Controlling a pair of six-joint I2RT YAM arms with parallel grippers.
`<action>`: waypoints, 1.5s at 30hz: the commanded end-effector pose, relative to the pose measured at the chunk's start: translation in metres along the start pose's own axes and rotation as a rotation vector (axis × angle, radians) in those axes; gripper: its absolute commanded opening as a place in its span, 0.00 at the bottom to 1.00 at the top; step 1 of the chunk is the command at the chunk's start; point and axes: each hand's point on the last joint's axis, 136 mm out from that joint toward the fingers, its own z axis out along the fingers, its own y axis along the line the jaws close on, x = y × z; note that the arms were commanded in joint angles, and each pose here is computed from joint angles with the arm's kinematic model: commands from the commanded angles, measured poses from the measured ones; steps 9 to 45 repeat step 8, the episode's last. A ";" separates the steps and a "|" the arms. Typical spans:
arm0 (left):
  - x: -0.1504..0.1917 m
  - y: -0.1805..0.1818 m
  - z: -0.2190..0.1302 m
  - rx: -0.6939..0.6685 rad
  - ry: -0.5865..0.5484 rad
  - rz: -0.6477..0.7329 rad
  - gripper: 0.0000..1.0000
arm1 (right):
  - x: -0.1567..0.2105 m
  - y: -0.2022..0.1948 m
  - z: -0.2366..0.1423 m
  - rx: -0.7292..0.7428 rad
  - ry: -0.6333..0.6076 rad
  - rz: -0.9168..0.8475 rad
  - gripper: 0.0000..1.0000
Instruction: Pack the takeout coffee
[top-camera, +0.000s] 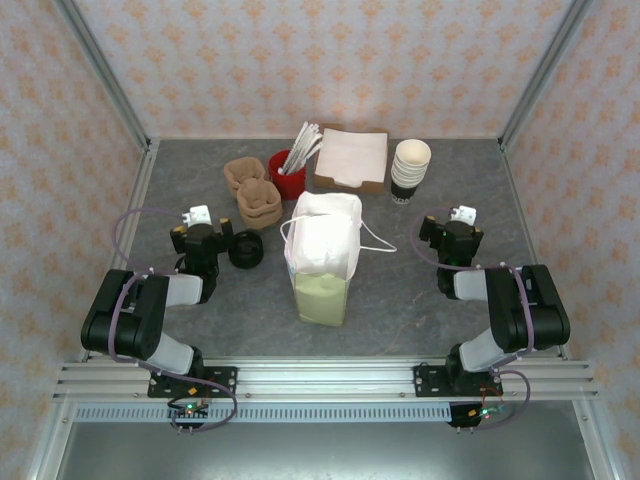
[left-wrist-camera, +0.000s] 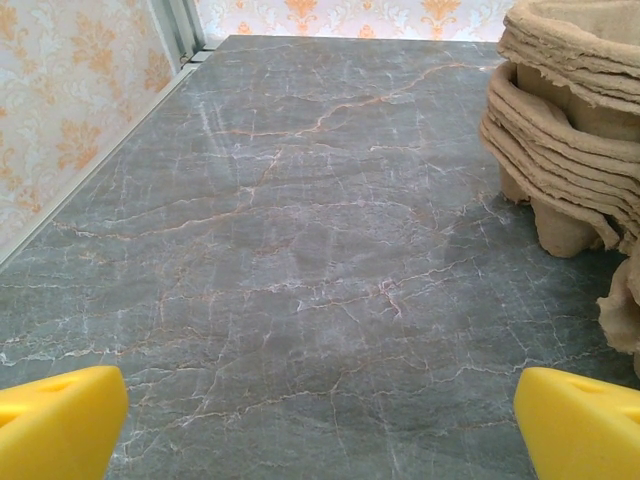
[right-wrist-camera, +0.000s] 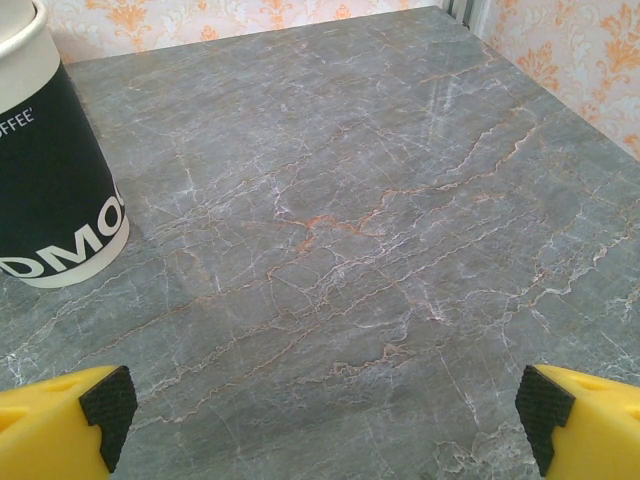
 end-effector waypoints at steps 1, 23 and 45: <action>-0.012 0.001 0.001 -0.021 -0.032 -0.015 1.00 | -0.007 0.000 0.003 0.000 -0.017 0.007 0.99; -0.012 0.001 0.001 -0.021 -0.032 -0.017 1.00 | -0.008 0.000 0.003 0.001 -0.018 0.009 0.99; -0.012 0.001 0.001 -0.021 -0.032 -0.017 1.00 | -0.008 0.000 0.003 0.001 -0.018 0.009 0.99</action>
